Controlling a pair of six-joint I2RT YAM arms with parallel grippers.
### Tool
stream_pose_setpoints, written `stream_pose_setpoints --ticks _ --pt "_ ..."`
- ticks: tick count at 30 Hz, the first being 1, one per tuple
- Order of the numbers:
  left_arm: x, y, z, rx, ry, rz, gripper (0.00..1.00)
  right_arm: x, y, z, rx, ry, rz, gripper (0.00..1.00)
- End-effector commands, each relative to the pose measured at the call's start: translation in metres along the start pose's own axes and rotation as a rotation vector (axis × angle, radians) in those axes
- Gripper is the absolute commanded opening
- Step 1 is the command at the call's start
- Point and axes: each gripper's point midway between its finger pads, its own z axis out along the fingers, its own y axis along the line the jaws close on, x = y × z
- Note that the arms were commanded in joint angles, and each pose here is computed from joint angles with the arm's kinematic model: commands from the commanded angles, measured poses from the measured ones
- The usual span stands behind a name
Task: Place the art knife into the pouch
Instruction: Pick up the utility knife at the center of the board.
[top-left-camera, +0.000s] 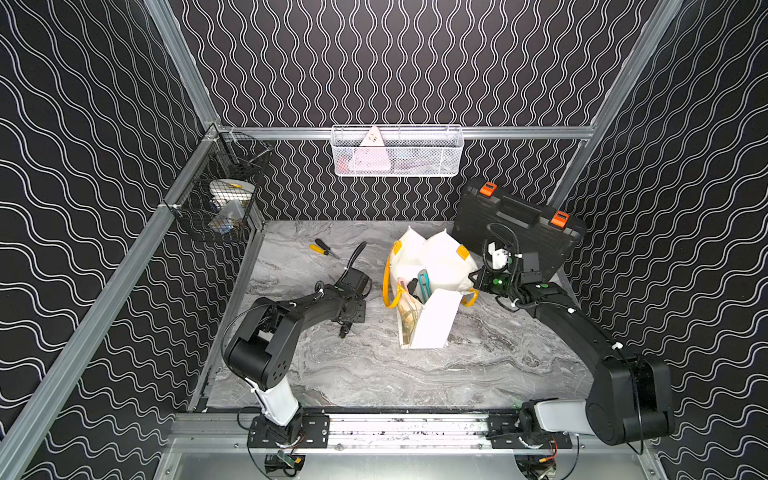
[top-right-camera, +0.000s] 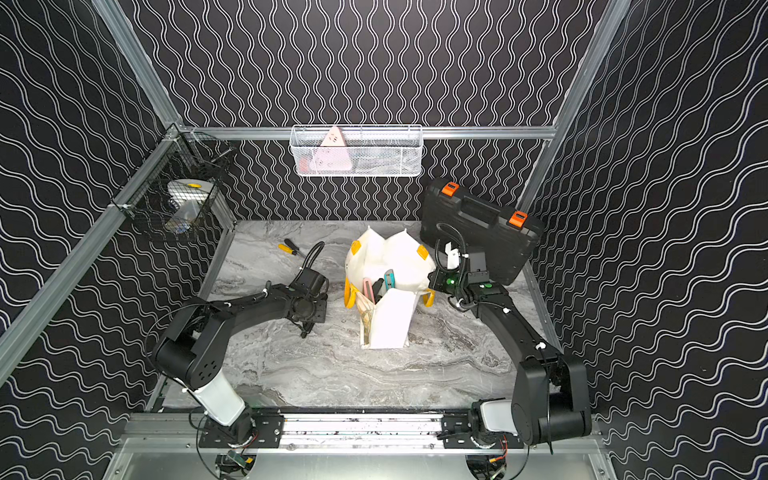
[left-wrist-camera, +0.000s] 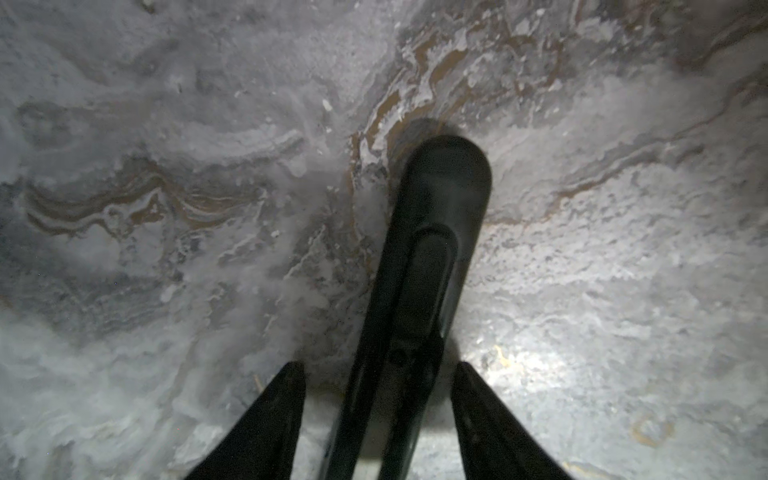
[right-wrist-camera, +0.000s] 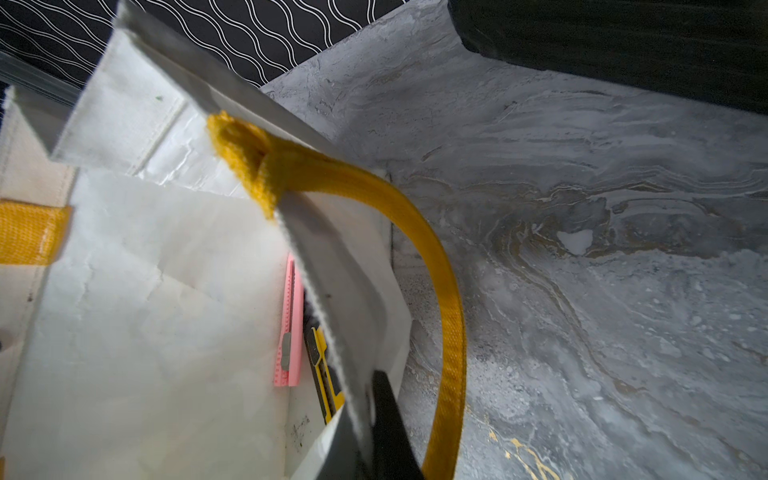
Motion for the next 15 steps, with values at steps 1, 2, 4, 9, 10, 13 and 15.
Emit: stream_pose_setpoints --ticks 1,2,4,9,10,13,15 --pt "0.0106 0.0008 0.0048 -0.005 0.04 -0.003 0.58 -0.0015 0.0023 -0.0011 -0.008 -0.007 -0.008 0.0" --pt "0.0111 0.0007 0.0056 -0.003 0.041 -0.003 0.55 -0.0013 0.0023 -0.0011 -0.008 -0.007 -0.008 0.0" --pt "0.0119 -0.0004 0.0071 0.0 0.046 -0.002 0.49 -0.0015 0.0021 -0.0012 -0.007 -0.007 -0.008 0.0" --pt "0.0122 -0.0011 0.009 0.001 0.05 0.0 0.41 -0.0012 0.0024 -0.0016 -0.008 -0.007 -0.01 0.0" --pt "0.0118 -0.0013 0.0088 0.002 0.05 -0.001 0.4 -0.001 0.0023 -0.0011 -0.009 -0.006 -0.009 0.0" --pt "0.0119 -0.002 0.0094 0.005 0.051 0.001 0.37 -0.0011 0.003 -0.0011 -0.011 -0.006 -0.01 0.0" --pt "0.0112 -0.0026 0.0092 0.008 0.049 0.0 0.34 -0.0004 0.0023 -0.0005 -0.011 -0.003 -0.007 0.0"
